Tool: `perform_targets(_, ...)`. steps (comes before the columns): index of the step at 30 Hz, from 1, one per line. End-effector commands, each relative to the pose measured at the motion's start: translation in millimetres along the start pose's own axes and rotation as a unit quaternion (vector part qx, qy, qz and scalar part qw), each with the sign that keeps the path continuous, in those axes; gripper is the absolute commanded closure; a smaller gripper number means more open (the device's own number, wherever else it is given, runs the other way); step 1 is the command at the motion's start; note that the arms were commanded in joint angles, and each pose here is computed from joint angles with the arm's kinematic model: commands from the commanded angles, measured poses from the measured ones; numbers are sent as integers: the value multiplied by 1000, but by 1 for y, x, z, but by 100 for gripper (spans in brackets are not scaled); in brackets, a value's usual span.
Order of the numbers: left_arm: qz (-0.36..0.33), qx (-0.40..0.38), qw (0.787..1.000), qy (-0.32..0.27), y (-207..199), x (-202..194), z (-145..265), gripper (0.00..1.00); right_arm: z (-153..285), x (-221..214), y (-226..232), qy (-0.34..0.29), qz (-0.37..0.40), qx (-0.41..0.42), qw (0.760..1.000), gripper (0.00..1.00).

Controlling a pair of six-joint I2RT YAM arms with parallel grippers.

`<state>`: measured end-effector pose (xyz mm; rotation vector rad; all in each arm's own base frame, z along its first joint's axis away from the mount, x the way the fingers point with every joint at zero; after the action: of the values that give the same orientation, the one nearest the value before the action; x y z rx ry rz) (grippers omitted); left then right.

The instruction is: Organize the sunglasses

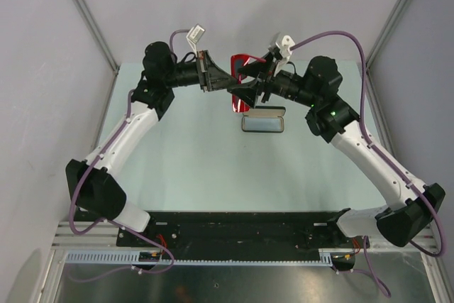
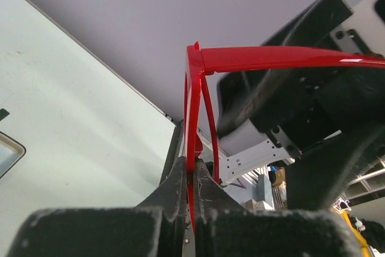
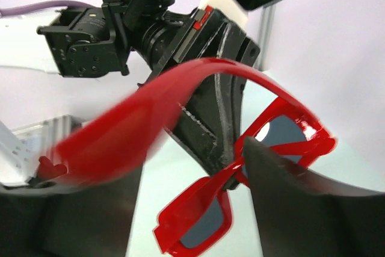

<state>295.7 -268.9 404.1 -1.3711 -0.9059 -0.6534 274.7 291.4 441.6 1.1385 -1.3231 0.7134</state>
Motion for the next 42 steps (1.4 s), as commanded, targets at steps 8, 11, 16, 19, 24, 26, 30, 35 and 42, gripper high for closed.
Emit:
perform_targets(8, -95, -13, 995, -22, -31, 17, 15, 100, 60, 39, 11, -50, 118, -36, 991, 0)
perform_targets(11, -100, -15, 995, -22, -34, 18, 18, 100, 69, 38, -2, -47, 88, -79, 992, 2)
perform_targets(16, -103, -32, 994, -4, -36, 5, 20, 100, 78, 78, -28, -144, 10, -116, 983, 1)
perform_targets(19, -107, -50, 993, 12, -39, -8, 19, 100, 65, 86, -24, -170, -25, -70, 983, 0)
perform_targets(24, -113, -67, 991, 28, -44, -25, 16, 100, 44, 88, -16, -154, -41, -20, 987, 0)
perform_targets(26, -110, -61, 992, 27, -42, -27, 16, 100, 34, 80, -10, -127, -19, -19, 992, 0)
perform_targets(30, -106, -48, 993, 21, -41, -24, 15, 100, 26, 60, -9, -87, 1, -33, 996, 0)
perform_targets(35, -108, -48, 993, 14, -46, -16, 16, 100, 24, 41, -16, -52, 4, -51, 997, 1)
perform_targets(42, -116, -64, 991, 13, -60, -8, 19, 100, 21, 22, -30, -30, 0, -70, 997, 0)
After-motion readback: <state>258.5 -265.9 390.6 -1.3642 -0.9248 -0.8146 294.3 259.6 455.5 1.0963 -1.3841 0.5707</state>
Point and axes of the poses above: each gripper's point midway between its finger pads, its own z axis back along the fingers, its own y axis along the line the jaws close on, x = y × z, the point moved 3 cm from there along z, back along the fingers, and after that the axes turned 12 degrees about -z, right-handed, at the moved point
